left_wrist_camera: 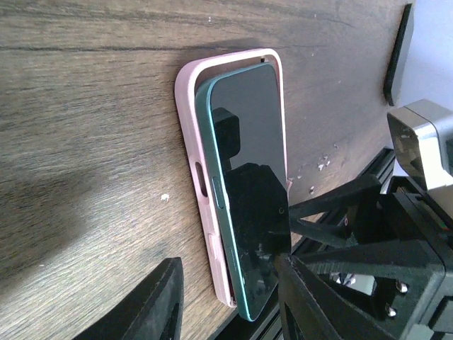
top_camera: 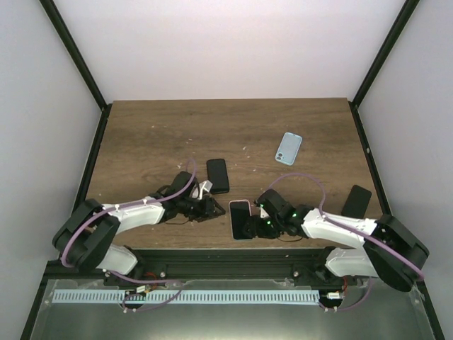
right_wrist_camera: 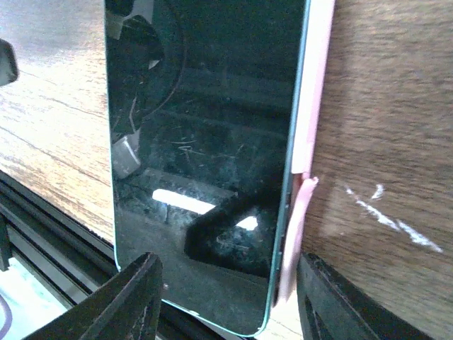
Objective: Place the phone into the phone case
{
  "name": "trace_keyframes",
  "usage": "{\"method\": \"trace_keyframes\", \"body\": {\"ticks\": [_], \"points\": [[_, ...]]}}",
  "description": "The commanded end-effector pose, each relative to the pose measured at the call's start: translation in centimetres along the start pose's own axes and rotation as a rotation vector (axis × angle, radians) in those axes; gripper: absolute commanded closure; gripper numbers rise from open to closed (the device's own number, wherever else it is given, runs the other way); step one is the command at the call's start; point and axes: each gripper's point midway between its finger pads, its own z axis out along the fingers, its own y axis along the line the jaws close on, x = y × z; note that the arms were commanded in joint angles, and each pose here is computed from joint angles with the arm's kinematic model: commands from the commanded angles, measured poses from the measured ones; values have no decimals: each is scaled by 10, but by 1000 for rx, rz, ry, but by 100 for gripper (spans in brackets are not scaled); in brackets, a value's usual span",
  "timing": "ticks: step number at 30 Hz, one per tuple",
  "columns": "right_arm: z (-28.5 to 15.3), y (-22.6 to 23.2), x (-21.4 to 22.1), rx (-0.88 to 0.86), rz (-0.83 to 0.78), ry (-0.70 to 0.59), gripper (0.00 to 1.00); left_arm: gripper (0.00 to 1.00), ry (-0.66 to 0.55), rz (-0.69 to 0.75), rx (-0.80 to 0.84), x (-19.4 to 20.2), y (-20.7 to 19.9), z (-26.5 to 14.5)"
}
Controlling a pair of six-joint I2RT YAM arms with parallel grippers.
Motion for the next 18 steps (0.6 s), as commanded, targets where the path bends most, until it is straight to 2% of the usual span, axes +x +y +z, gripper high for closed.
{"method": "trace_keyframes", "body": {"ticks": [1, 8, 18], "points": [[-2, 5, 7, -8, -28, 8, 45, 62, 14, 8, 36, 2, -5, 6], [1, -1, 27, 56, -76, 44, 44, 64, 33, -1, 61, 3, -7, 14], [3, -3, 29, 147, -128, 28, 39, 69, 55, -5, 60, 4, -6, 26]]}}
